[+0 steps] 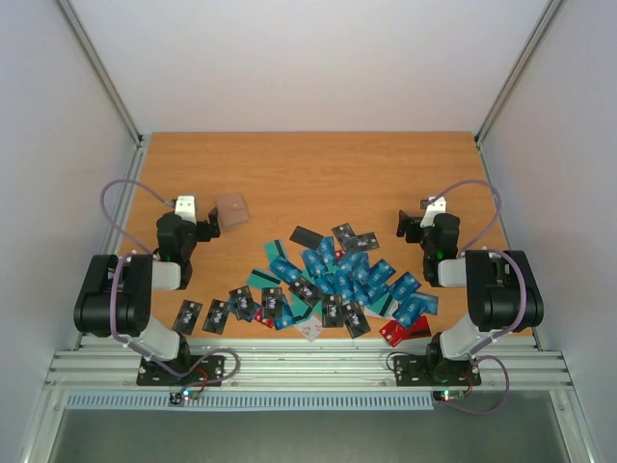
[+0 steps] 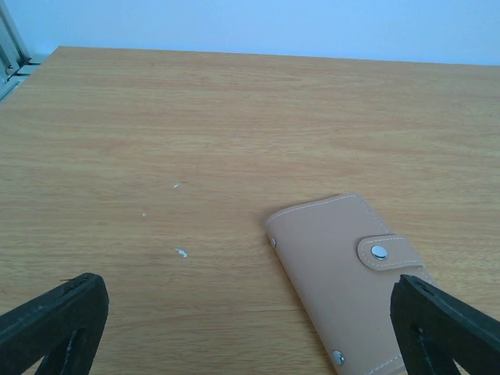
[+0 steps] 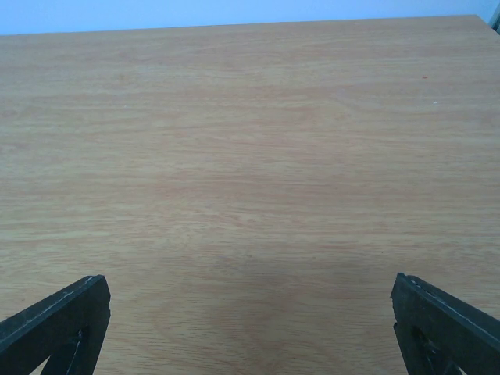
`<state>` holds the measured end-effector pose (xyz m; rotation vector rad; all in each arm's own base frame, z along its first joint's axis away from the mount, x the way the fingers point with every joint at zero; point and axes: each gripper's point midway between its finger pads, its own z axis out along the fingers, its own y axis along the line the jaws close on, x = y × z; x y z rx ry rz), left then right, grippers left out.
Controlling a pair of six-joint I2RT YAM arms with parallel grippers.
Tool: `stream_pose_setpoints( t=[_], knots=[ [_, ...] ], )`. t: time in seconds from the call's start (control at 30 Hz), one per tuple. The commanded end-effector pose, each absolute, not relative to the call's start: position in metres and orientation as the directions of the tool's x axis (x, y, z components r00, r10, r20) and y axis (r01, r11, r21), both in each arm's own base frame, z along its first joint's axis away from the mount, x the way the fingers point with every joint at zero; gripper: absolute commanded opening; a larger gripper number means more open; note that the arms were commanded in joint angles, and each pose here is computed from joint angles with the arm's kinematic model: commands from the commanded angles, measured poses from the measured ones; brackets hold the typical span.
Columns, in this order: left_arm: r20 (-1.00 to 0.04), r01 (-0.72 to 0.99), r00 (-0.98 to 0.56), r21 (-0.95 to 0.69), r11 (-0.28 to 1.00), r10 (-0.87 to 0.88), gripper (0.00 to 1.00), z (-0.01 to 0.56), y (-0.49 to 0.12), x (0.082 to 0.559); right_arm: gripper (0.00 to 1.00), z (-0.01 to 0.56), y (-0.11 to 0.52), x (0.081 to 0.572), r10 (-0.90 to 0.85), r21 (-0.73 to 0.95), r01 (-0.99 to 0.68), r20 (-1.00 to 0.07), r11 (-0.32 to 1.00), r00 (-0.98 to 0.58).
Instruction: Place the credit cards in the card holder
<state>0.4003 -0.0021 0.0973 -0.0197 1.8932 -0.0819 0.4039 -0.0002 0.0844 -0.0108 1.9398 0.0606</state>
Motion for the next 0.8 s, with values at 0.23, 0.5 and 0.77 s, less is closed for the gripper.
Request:
stream_pose_setpoints(
  t=[0.23, 0.5, 0.77],
  knots=[
    [-0.965, 0.024, -0.257, -0.048, 0.999, -0.041, 0.99, 0.114, -0.001, 0.408, 0.98, 0.094, -0.007, 0.408, 0.035, 0.039, -0.007, -0.942, 0.999, -0.332],
    [-0.951, -0.080, -0.302, -0.041, 0.996, -0.064, 0.99, 0.148, 0.016, 0.412, 0.99, 0.114, -0.012, 0.404, 0.037, 0.027, 0.034, -0.949, 0.999, -0.314],
    [-0.874, -0.077, -0.472, -0.085, 0.993, -0.111, 0.99, 0.186, 0.010, 0.402, 0.99, 0.193, -0.020, 0.390, 0.202, 0.157, 0.154, -0.915, 0.975, -0.348]
  ],
)
